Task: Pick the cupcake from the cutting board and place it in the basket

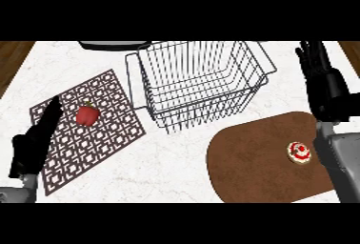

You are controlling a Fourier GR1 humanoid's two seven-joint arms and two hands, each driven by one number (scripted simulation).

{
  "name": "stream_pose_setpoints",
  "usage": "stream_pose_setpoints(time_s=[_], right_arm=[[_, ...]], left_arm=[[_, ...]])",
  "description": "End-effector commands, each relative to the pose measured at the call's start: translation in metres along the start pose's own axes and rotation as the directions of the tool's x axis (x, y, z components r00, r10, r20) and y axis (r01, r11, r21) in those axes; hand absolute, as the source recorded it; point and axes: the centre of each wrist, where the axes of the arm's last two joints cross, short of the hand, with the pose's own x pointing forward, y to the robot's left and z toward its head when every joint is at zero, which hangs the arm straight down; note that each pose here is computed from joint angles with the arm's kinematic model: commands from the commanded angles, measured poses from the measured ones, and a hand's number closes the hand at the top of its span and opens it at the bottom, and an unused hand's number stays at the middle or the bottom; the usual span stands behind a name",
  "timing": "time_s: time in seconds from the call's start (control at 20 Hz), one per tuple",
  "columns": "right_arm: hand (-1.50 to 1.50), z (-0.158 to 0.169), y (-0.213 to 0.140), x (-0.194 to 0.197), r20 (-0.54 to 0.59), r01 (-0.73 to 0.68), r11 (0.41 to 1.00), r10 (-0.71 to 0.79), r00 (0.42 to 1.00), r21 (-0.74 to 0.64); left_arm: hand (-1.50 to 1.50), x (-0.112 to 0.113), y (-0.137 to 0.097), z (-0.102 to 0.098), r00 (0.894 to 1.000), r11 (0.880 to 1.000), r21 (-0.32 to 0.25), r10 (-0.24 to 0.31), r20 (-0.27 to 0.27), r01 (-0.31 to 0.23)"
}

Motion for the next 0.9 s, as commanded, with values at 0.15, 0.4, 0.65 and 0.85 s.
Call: stream_pose_setpoints(time_s=[0.15, 0.4, 0.65, 0.85], right_arm=[[1.50, -0.010, 0.049, 0.008, -0.126, 0.238, 0.848, -0.202, 0.971, 0.474], [1.50, 0.033, 0.102, 0.005, -0.220, 0.327, 0.405, -0.289, 0.932, 0.854], [-1.50, 0.077, 0.089, 0.033, -0.062, 0.095, 0.417, -0.091, 0.994, 0.904], [-1.50, 0.031, 0.052, 0.083, 0.229, -0.317, 0.457, 0.238, 0.944, 0.831]], left_arm=[[0.00, -0.034, -0.035, 0.020, 0.959, 0.987, -0.077, 0.116, -0.257, -0.140], [0.00, -0.059, -0.046, 0.041, 0.894, 0.974, -0.110, 0.134, -0.427, -0.199], [0.00, -0.056, -0.039, 0.049, 0.862, 0.971, -0.074, 0.163, -0.480, -0.225], [0.00, -0.065, -0.049, 0.061, 0.870, 0.970, -0.078, 0.169, -0.462, -0.229]])
